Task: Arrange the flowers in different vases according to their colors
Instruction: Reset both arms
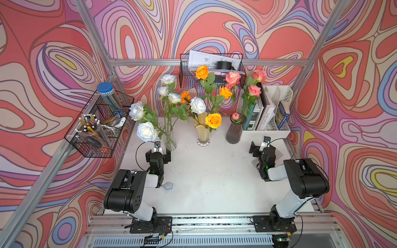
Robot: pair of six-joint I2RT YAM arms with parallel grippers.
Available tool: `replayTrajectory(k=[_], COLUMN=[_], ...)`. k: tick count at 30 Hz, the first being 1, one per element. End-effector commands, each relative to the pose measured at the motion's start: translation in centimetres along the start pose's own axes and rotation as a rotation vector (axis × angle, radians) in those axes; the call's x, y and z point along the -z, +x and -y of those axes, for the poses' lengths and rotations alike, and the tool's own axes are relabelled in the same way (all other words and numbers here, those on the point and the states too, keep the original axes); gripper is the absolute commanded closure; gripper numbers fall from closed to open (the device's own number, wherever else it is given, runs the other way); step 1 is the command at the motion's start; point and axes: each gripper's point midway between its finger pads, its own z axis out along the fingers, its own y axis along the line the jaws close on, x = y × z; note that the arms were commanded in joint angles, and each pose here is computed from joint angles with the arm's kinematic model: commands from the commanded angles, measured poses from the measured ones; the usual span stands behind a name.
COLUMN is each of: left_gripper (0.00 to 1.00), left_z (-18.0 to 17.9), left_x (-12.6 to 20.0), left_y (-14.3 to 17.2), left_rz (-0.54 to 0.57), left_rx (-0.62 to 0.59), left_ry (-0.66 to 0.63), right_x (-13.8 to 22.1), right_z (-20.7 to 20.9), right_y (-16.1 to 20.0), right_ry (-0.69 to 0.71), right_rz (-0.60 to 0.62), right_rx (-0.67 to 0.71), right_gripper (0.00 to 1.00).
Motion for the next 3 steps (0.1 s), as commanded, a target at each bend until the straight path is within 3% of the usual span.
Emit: replayTrajectory(k=[1, 3], left_gripper=[0.02, 0.01], left_z=[-0.28, -0.3], left_x=[-0.22, -0.19], left_y=[-0.18, -0.14], left_rz=[-0.001, -0.002], left_rx=[0.011, 0.011], left_ry=[-0.007, -0.008], right_x=[0.02, 0.03], right_z=[0.0, -0.01], right_y=[-0.32, -0.32], right_ry=[0.007, 0.006], right_rz=[0.008, 0.008], right_rx=[-0.007, -0.008], right_gripper=[0.02, 0.02])
